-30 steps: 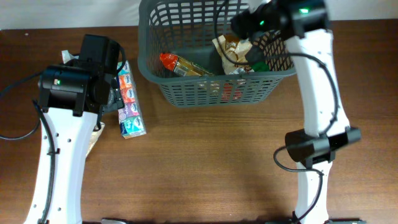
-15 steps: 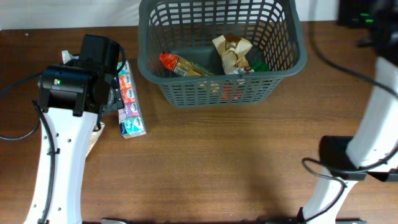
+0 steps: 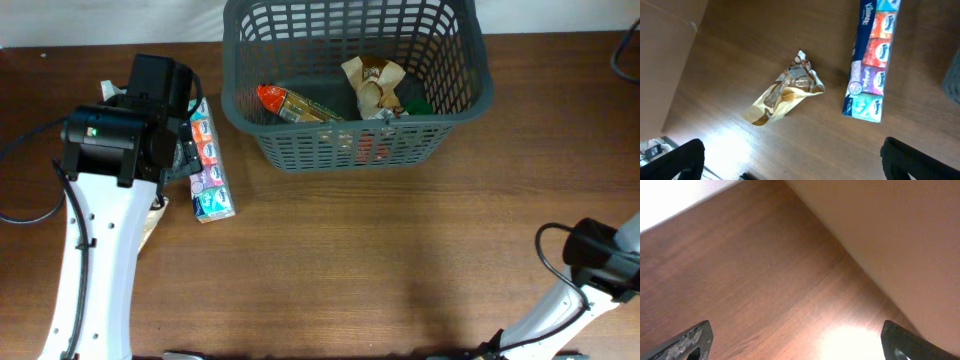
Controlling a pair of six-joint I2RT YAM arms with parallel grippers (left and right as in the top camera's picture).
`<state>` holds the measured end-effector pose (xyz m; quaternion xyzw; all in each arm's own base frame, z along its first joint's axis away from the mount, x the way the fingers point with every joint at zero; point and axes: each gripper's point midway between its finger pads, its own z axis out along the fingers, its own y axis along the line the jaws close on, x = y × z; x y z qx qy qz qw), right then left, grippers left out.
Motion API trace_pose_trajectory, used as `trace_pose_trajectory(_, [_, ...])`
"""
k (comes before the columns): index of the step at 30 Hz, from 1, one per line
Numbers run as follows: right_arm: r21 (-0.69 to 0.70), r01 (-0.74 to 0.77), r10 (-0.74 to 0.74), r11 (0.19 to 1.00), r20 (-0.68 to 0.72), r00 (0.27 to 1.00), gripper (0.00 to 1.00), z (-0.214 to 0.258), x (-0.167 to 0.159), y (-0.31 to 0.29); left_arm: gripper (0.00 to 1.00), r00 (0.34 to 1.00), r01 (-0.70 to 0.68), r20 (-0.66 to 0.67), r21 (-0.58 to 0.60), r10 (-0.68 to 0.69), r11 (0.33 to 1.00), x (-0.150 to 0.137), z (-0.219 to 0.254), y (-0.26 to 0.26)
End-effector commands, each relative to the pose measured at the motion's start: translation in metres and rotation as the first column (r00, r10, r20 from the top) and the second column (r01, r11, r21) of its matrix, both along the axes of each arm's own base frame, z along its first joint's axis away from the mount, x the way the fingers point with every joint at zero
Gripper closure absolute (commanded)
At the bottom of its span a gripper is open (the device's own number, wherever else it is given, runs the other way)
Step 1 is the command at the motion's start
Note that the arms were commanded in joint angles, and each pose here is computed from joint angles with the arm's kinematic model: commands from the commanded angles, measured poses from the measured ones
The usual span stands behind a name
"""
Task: Pack container
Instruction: 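Open the right gripper and withdraw it to the right, then move the left gripper over the Kleenex tissue pack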
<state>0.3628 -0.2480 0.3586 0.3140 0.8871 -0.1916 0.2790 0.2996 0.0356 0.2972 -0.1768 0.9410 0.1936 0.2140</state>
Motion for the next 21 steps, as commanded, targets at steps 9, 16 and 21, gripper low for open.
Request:
trace_pose_trajectory(9, [0.291, 0.058, 0.005, 0.955, -0.213, 0.977, 0.01, -0.112, -0.001, 0.006, 0.0, 0.998, -0.003, 0.067, -0.027, 0.004, 1.0, 0.018, 0.002, 0.0])
trace_pose_trajectory(16, [0.332, 0.085, 0.018, 0.939, -0.294, 0.956, 0.01, -0.139, -0.01, 0.011, 0.0, 0.99, 0.067, 0.136, -0.322, -0.024, 0.944, 0.042, -0.005, -0.005])
trace_pose_trajectory(21, [0.334, 0.087, 0.018, 0.939, -0.298, 0.954, 0.01, -0.14, -0.01, 0.012, 0.0, 0.913, 0.406, 0.235, -0.465, -0.333, 0.786, 0.061, -0.003, -0.028])
